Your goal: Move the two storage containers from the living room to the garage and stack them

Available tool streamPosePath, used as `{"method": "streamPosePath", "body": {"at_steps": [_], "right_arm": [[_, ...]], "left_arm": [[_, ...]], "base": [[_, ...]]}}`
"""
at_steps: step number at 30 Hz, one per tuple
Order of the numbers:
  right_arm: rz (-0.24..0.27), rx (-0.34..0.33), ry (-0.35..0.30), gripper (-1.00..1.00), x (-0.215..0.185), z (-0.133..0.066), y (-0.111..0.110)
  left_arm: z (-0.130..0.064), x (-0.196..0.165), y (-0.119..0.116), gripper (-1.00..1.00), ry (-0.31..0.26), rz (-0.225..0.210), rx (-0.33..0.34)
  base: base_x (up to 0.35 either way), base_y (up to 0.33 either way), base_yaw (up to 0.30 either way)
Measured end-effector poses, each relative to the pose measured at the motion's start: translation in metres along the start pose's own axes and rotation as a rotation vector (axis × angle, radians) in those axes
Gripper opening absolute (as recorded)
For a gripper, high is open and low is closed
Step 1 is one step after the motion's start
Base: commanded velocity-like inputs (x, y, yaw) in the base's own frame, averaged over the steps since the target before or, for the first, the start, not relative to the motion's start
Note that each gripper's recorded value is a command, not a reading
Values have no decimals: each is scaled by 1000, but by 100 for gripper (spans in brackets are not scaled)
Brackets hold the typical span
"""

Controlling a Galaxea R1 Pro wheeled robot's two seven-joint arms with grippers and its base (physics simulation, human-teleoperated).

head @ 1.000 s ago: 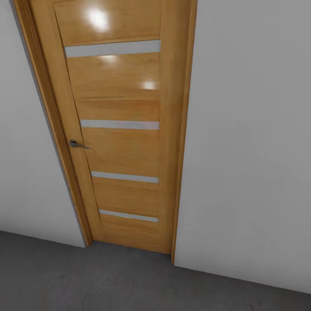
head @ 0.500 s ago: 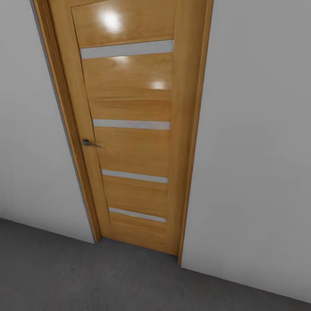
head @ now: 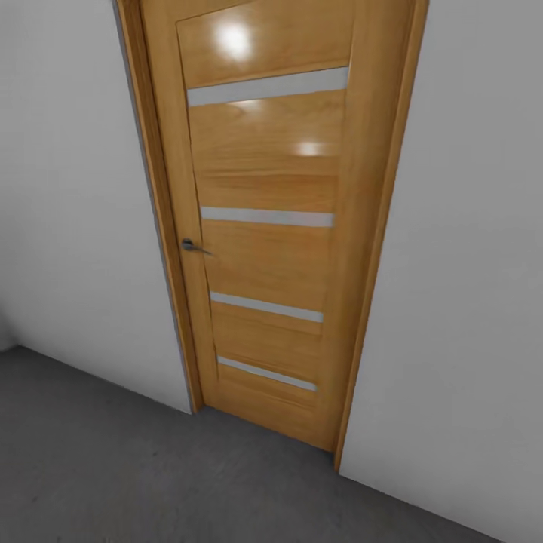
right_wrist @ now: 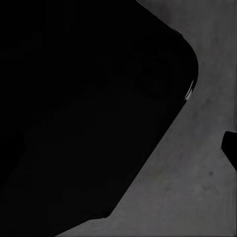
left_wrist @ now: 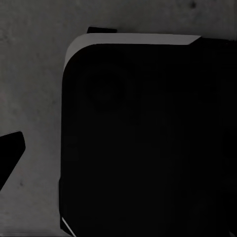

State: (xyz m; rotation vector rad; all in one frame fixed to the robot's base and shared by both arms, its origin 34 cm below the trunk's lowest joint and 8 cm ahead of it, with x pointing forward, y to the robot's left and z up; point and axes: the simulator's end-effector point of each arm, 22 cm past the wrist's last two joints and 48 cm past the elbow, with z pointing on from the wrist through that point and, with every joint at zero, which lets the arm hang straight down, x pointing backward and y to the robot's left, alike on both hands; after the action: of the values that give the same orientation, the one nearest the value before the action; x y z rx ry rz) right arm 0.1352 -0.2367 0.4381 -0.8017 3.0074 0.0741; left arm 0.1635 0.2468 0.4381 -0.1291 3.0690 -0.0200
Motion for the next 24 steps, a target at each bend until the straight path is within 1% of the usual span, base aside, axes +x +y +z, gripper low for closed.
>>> {"method": "streamPosePath", "body": {"at_steps": [24], "right_arm": [[-1,9,-1,100,0,0,-3]], "left_arm": [[0,0,0,100,-1,0,-1]], "base": [[0,0,272]]}}
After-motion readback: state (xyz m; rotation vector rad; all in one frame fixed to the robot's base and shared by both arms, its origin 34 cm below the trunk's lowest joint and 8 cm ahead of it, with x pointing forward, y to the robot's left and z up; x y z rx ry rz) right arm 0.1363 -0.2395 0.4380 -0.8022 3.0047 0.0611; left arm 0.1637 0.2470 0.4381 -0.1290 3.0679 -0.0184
